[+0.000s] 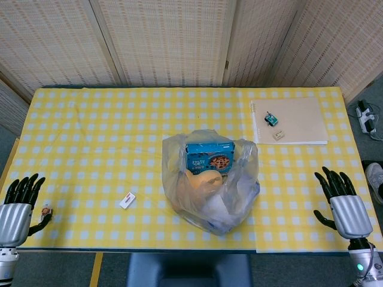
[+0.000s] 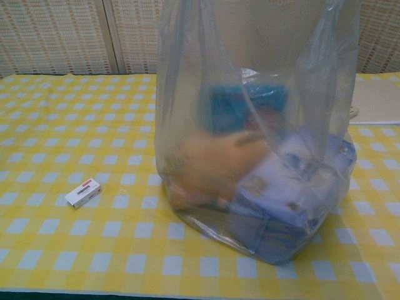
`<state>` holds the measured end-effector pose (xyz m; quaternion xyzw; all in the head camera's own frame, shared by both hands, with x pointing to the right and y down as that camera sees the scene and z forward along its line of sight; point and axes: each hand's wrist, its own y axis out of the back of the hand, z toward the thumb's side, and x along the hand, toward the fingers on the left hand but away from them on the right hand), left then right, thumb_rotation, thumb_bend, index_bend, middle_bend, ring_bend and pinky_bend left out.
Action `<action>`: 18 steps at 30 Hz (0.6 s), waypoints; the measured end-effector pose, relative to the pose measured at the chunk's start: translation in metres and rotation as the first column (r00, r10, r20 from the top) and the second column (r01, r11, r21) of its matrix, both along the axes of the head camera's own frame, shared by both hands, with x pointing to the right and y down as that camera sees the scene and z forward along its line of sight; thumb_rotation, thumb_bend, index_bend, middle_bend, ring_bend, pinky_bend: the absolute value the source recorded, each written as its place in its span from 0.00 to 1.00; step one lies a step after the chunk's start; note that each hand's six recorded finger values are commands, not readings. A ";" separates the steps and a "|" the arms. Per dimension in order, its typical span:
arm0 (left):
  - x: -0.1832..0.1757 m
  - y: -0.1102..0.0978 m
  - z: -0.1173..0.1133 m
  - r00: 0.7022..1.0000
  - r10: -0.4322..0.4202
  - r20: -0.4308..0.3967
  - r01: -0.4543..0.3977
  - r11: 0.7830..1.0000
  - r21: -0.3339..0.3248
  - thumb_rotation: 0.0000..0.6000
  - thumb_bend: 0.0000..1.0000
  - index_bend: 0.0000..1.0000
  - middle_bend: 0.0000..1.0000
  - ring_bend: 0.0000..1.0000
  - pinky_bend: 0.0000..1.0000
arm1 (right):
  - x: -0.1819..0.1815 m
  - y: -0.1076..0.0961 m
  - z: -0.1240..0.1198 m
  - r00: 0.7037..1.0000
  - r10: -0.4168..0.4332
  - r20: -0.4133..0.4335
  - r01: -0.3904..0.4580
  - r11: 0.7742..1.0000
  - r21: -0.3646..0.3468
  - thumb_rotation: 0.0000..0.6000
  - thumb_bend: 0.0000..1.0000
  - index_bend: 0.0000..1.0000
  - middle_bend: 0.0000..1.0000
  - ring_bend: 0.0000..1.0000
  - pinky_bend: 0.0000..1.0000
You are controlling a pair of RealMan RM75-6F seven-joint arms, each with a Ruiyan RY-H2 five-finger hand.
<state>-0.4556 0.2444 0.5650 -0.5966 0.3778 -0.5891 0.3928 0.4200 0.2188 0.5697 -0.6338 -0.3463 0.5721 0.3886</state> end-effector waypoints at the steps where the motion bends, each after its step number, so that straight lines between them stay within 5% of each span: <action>1: 0.000 0.000 0.000 1.000 0.000 0.000 0.000 1.000 -0.002 1.00 0.28 0.03 0.06 0.00 0.00 | 0.000 0.000 0.000 1.000 -0.001 0.001 0.001 1.000 -0.002 1.00 0.26 0.00 0.00 0.00 0.00; 7: 0.004 -0.001 0.003 1.000 0.010 -0.005 -0.010 1.000 -0.014 1.00 0.28 0.03 0.06 0.00 0.00 | -0.002 0.003 0.001 1.000 -0.005 0.029 0.006 1.000 -0.026 1.00 0.26 0.00 0.00 0.00 0.00; 12: 0.007 0.000 0.004 1.000 0.022 -0.013 -0.022 1.000 -0.020 1.00 0.28 0.03 0.06 0.00 0.00 | -0.011 0.005 0.002 0.985 0.001 0.171 0.011 0.997 -0.071 1.00 0.26 0.00 0.00 0.00 0.00; 16: 0.006 0.000 0.006 1.000 0.018 -0.012 -0.018 0.999 -0.028 1.00 0.28 0.03 0.06 0.00 0.00 | -0.023 0.006 0.001 0.931 0.023 0.365 0.021 0.993 -0.116 1.00 0.26 0.00 0.00 0.00 0.00; 18: 0.004 0.000 0.006 1.000 0.016 -0.007 -0.016 0.999 -0.032 1.00 0.28 0.03 0.06 0.00 0.00 | -0.030 0.005 -0.001 0.878 0.044 0.477 0.030 0.989 -0.147 1.00 0.26 0.00 0.00 0.00 0.00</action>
